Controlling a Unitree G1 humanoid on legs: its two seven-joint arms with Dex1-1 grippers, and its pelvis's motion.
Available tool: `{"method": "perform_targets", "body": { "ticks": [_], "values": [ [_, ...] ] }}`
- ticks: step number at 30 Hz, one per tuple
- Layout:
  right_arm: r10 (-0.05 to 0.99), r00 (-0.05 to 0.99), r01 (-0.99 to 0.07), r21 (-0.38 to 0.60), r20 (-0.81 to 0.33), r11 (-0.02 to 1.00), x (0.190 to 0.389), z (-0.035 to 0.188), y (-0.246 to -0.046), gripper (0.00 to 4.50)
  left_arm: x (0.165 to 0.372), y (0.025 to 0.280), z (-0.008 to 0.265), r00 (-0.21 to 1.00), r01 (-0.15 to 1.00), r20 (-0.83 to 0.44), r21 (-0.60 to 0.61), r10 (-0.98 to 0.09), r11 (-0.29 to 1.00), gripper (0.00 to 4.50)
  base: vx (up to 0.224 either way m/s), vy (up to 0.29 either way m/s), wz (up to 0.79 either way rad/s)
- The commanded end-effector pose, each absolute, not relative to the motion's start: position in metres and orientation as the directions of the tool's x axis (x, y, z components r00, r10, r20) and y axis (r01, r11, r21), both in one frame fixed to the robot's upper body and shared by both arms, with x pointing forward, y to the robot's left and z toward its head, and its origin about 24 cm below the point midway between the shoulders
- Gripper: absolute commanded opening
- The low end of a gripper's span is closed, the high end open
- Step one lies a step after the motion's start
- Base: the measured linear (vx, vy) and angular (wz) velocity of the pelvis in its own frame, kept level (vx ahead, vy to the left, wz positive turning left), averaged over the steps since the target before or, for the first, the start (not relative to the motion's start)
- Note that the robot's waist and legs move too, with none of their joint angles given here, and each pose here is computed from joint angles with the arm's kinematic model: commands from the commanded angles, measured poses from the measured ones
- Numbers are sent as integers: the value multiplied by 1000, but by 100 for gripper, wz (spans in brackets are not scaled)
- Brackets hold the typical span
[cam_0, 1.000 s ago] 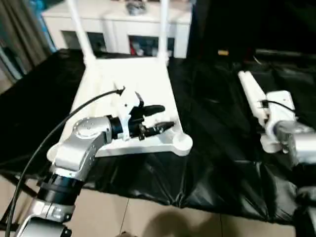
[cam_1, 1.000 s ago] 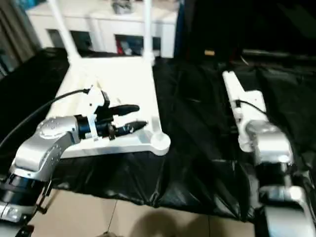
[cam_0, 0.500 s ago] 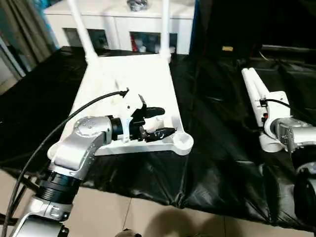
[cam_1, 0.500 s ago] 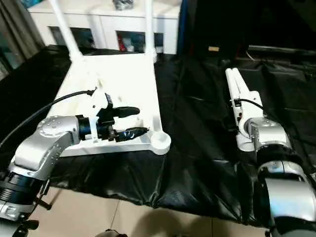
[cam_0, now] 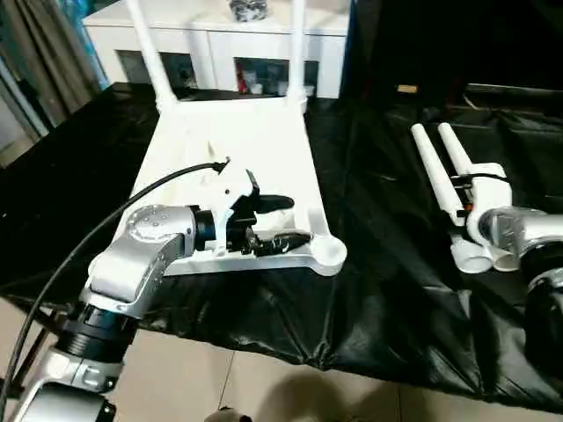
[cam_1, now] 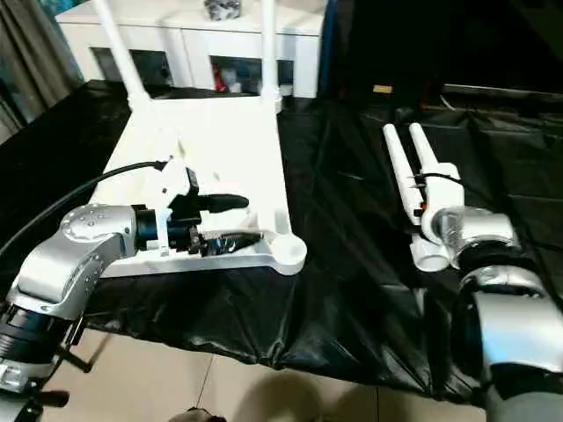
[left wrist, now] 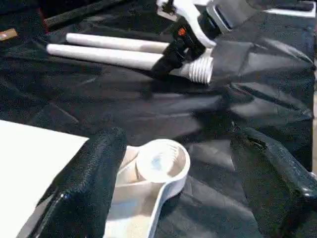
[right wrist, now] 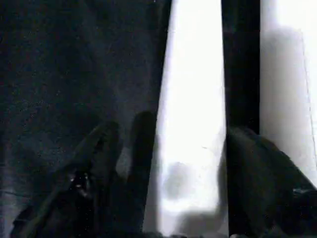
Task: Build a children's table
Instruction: Pick table leg
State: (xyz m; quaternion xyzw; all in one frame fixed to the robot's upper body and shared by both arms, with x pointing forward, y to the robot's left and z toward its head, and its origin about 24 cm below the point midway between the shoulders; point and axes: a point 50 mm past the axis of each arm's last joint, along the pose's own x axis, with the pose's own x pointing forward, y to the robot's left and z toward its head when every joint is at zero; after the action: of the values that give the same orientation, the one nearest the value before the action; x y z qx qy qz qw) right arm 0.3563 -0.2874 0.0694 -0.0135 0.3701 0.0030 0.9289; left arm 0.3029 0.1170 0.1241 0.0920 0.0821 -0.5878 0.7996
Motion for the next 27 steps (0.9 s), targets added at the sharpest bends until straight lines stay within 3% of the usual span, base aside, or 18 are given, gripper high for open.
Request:
{"method": "perform_targets", "body": {
  "ticks": [1,6,7,12,18,22,25,27],
  "values": [
    [6,670,-17,-7,-742,1000,349,58,-288,315,308,120,123,286,958,-308,54,-907,283,379,0,0,0],
    [4,671,-26,-18,-741,999,349,58,-287,276,311,122,123,300,953,-326,62,-897,296,379,0,0,0],
    [8,688,-33,-21,-726,999,352,60,-286,260,313,122,125,308,950,-318,57,-897,307,408,0,0,0],
    [30,710,-37,6,-703,999,355,63,-283,225,316,121,127,335,941,-301,49,-893,336,440,0,0,0],
    [107,764,-29,132,-636,991,362,71,-274,187,327,117,130,431,899,-243,27,-869,438,450,0,0,0],
    [298,811,-106,373,-504,922,372,84,-251,184,346,104,138,585,796,-132,-97,-800,598,450,0,0,0],
    [358,809,-141,438,-466,888,373,83,-243,184,350,96,140,600,777,-99,-162,-794,608,450,0,0,0],
    [439,815,-217,504,-378,836,374,87,-234,184,352,89,141,605,758,-69,-256,-793,600,450,0,0,0]
  ]
}}
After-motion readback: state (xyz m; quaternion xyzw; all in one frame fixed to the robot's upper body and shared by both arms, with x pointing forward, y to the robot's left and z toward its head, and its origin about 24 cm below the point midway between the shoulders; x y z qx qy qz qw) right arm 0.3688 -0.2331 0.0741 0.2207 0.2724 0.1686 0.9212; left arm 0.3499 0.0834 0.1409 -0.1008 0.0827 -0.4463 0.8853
